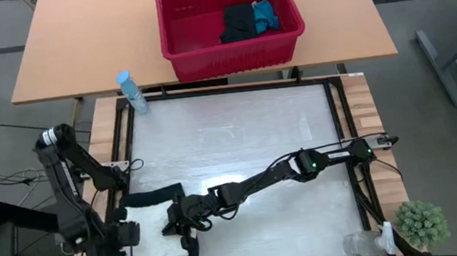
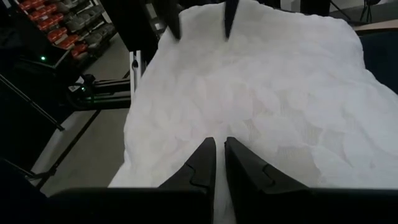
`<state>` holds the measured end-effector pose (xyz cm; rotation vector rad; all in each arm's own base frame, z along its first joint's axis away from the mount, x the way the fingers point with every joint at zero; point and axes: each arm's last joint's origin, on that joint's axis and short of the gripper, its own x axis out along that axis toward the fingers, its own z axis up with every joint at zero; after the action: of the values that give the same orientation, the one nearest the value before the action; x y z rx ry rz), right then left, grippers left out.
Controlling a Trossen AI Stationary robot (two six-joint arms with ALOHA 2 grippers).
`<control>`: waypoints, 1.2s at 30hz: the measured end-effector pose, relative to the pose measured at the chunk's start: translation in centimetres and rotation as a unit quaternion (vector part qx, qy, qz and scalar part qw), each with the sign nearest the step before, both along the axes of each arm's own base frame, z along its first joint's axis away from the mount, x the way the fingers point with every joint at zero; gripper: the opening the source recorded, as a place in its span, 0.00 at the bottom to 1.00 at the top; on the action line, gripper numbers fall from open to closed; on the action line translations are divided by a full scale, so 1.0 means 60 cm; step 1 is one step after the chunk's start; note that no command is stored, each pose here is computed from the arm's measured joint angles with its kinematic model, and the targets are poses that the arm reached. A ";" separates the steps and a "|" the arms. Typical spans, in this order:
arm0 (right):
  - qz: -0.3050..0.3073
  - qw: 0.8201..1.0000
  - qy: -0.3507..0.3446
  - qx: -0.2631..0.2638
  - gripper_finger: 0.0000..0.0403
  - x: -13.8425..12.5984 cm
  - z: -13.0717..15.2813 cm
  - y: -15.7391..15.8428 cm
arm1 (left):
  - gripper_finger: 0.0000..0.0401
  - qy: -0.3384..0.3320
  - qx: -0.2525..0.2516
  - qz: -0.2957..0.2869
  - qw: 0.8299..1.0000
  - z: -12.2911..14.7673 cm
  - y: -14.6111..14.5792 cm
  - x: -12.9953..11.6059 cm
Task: Fold Laundry from Bin
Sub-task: Stack the white shirt on top of the black pants
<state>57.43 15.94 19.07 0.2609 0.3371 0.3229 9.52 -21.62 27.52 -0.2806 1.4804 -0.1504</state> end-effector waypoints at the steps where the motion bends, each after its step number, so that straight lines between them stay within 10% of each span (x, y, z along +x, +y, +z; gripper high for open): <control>1: 0.000 1.000 0.000 0.000 0.15 0.000 0.000 0.000 | 0.50 -0.003 -0.010 0.001 1.000 -0.010 -0.003 0.000; 16: 0.002 1.000 0.000 0.000 0.15 0.000 0.000 0.000 | 0.50 0.035 -0.039 0.037 0.998 -0.128 0.000 -0.032; 36: 0.009 0.991 0.099 -0.087 0.15 -0.018 -0.017 -0.013 | 0.50 -0.049 -0.113 0.159 0.979 -0.048 0.060 -0.025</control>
<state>56.35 15.18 18.07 0.1190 0.5603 0.2837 8.01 -18.03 24.66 -0.6805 1.3021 -0.0724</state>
